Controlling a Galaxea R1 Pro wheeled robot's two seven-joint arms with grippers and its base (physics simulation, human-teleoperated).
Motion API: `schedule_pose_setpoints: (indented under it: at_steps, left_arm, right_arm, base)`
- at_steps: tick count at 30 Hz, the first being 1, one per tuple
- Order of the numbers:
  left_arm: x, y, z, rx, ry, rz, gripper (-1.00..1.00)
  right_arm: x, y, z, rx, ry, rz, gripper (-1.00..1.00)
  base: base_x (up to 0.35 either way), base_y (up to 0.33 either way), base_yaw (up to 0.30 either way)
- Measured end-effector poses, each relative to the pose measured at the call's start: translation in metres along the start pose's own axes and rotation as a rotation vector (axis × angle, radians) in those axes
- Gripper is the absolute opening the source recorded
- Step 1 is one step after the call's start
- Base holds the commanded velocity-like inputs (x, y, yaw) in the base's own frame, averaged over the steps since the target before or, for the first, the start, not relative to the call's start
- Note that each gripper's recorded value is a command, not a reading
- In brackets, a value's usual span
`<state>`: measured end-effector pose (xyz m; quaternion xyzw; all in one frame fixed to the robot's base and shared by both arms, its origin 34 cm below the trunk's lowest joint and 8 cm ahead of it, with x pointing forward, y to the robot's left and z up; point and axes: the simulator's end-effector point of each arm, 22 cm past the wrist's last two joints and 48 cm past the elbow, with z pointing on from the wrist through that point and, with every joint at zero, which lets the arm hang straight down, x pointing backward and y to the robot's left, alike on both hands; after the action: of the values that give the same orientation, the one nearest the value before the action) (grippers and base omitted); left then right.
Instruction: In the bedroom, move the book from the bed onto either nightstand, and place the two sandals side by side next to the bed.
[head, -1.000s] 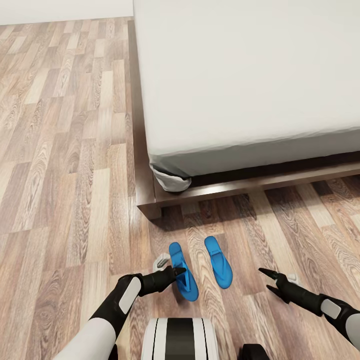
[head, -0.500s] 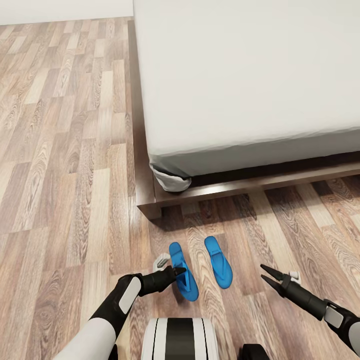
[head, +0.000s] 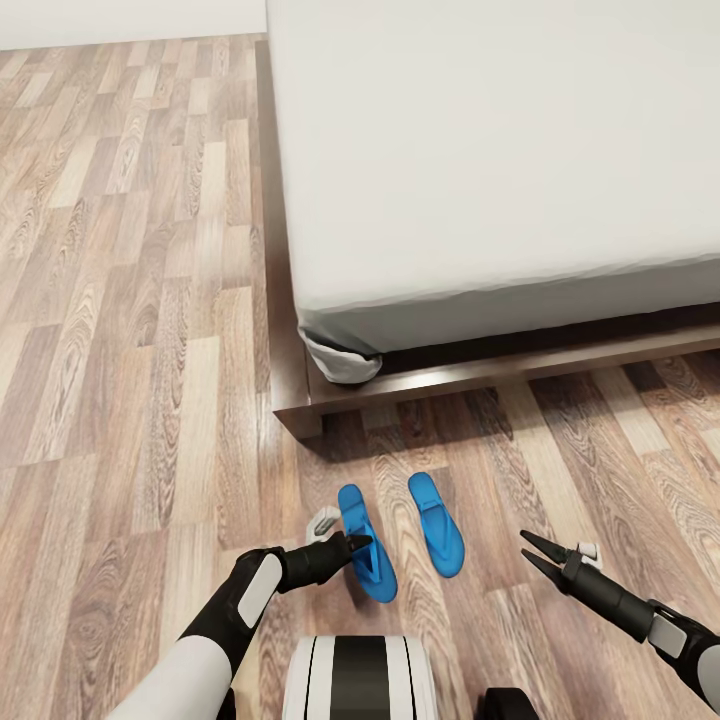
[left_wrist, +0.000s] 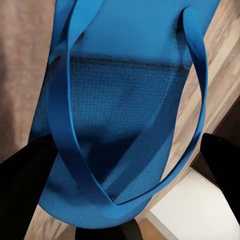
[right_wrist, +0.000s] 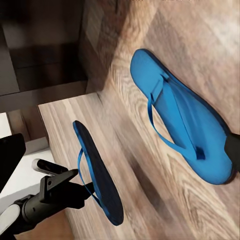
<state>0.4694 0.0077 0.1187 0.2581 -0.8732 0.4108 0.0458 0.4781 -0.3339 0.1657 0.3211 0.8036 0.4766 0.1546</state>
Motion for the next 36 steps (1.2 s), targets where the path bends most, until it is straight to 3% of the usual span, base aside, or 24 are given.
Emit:
schedule_pose_setpoints:
  at_steps: [23, 36]
  left_arm:
    - [0.0004, 0.0003, 0.0, 0.0, 0.001, -0.001, -1.0]
    - [-0.0017, -0.0007, -0.0005, -0.002, -0.003, 0.007, -1.0]
  right_arm:
    - [0.0013, -0.0002, 0.0009, 0.0, 0.001, 0.002, 1.0]
    - [0.0013, -0.0009, 0.0004, 0.003, 0.002, 0.003, 1.0]
  base:
    - [0.0, -0.123, 0.0]
    - [0.0, -0.015, 0.0]
